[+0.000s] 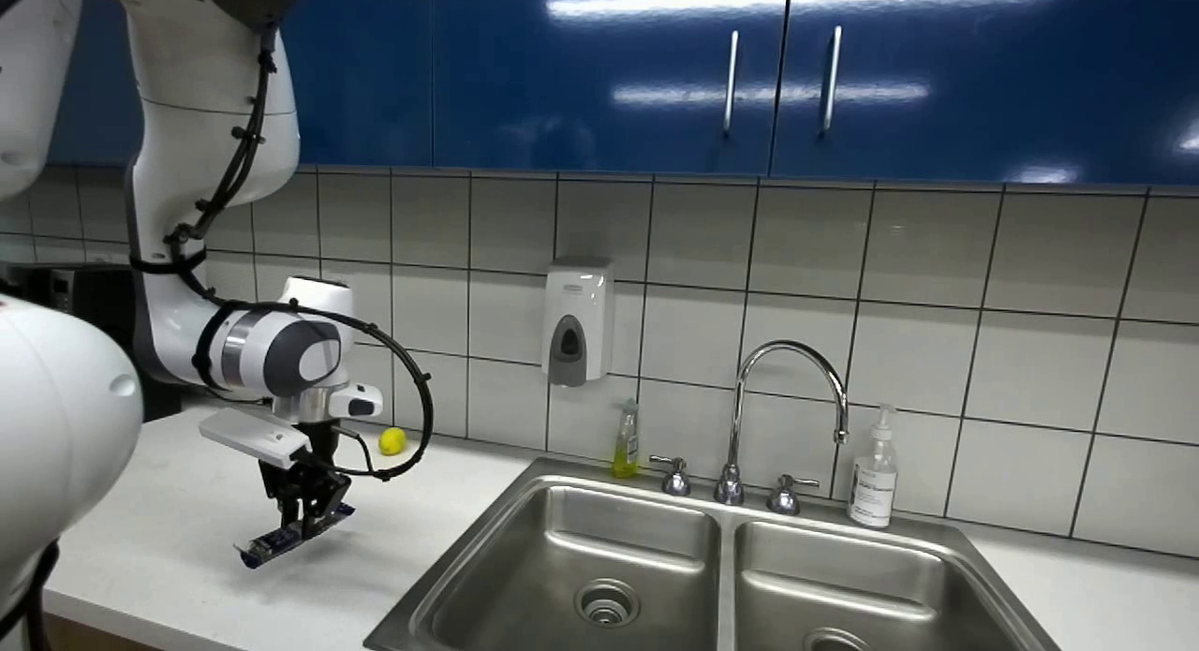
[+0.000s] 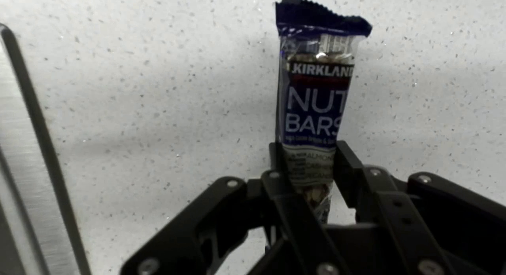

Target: Take the snack out of the sink on the left and put it on the left side of the countertop.

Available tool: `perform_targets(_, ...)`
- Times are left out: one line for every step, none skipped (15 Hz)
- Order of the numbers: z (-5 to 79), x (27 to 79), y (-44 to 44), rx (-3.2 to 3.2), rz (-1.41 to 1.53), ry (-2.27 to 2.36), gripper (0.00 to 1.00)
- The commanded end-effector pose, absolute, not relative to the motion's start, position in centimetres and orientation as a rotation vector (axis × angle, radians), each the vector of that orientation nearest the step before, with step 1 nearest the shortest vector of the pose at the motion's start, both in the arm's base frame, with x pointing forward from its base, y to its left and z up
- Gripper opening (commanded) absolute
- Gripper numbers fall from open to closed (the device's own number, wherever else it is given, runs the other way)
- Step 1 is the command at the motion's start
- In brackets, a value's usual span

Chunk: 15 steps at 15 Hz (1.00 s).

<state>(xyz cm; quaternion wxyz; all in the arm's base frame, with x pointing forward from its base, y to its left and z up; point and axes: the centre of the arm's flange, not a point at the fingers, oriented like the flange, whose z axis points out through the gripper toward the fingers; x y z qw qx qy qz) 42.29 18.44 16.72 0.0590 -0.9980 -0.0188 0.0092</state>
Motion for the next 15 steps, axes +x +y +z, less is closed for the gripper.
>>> perform_targets(14.9,43.8,19.3,-2.986,0.025,-0.071,0.09)
perform_targets(14.6,44.0,19.4,-2.986,0.027,-0.071,0.09)
perform_targets(14.3,44.1,19.5,-2.988,0.028,-0.068,0.09)
perform_targets(14.1,44.3,19.5,-2.987,0.031,-0.067,0.09)
perform_targets(13.8,44.4,19.5,-2.989,0.034,-0.066,0.09)
perform_targets(13.6,44.5,19.5,-2.99,0.036,-0.063,0.09)
perform_targets(13.5,44.6,19.5,-2.99,0.038,-0.062,0.09)
perform_targets(13.4,44.6,19.6,-2.991,0.039,-0.063,0.09)
perform_targets(13.4,44.6,19.5,-2.994,0.039,-0.061,0.2)
perform_targets(13.3,44.7,19.5,-2.995,0.039,-0.058,0.44)
perform_targets(13.3,44.7,19.5,-2.999,0.034,-0.054,0.59)
perform_targets(13.2,44.7,19.4,-3.001,0.035,-0.054,0.65)
perform_targets(13.2,44.7,19.3,-3.003,0.035,-0.052,0.71)
perform_targets(13.2,44.7,19.2,-3.006,0.035,-0.047,0.8)
perform_targets(13.3,44.7,19.0,-3.006,0.035,-0.04,0.86)
